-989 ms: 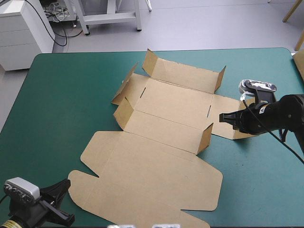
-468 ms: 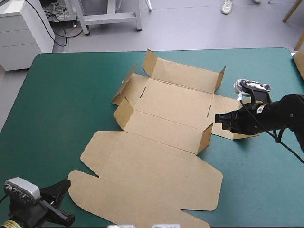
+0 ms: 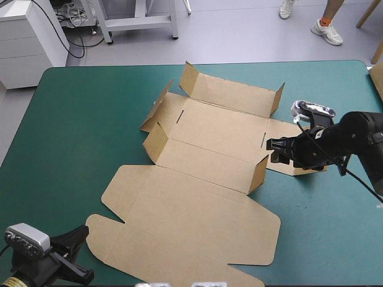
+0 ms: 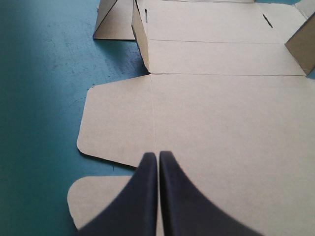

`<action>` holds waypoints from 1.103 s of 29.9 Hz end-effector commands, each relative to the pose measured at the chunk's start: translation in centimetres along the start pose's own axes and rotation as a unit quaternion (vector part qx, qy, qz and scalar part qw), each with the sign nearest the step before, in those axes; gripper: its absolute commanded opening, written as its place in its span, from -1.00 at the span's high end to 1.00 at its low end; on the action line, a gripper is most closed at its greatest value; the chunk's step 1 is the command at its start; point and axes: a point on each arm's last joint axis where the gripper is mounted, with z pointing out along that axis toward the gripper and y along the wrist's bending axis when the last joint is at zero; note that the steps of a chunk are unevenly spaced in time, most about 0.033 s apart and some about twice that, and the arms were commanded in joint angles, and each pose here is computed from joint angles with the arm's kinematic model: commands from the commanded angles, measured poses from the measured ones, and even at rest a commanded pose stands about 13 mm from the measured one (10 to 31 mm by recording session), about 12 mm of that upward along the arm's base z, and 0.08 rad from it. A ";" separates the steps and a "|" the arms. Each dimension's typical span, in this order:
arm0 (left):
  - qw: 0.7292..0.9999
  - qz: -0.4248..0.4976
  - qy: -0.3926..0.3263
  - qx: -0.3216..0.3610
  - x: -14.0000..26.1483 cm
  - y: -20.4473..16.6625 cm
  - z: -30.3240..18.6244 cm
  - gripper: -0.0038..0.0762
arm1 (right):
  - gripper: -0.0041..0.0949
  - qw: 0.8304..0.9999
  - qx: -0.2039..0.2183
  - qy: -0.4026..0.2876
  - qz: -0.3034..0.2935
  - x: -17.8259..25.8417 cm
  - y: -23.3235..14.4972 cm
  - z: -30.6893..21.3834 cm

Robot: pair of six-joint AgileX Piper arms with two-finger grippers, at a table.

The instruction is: Fold the box

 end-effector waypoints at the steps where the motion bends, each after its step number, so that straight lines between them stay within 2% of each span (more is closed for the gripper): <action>1: 0.999 -0.002 -0.044 0.008 -1.5 -0.2 -0.5 0.92 | -0.12 1.000 -0.003 -0.006 -0.009 -1.0 0.7 0.7; 7: 0.999 -0.002 -0.044 0.008 -1.5 -0.2 -0.5 0.92 | -0.07 0.998 0.011 0.052 -0.023 -1.5 1.4 4.6; 12: 0.999 -0.002 -0.044 0.008 -1.5 -0.2 -0.5 0.92 | -0.06 0.996 0.053 0.069 -0.027 -1.8 1.6 7.1; 20: 0.999 -0.002 -0.044 0.008 -1.5 -0.2 -0.5 0.92 | -0.06 0.998 0.041 0.041 0.003 -2.8 1.9 8.6; 25: 0.999 -0.002 -0.044 0.008 -1.5 -0.2 -0.5 0.92 | -0.06 0.997 0.043 0.062 0.011 -2.7 1.8 9.5; 33: 0.999 -0.002 -0.044 0.008 -1.5 -0.2 -0.5 0.92 | -0.06 0.997 0.051 0.063 -0.009 -2.3 3.1 10.7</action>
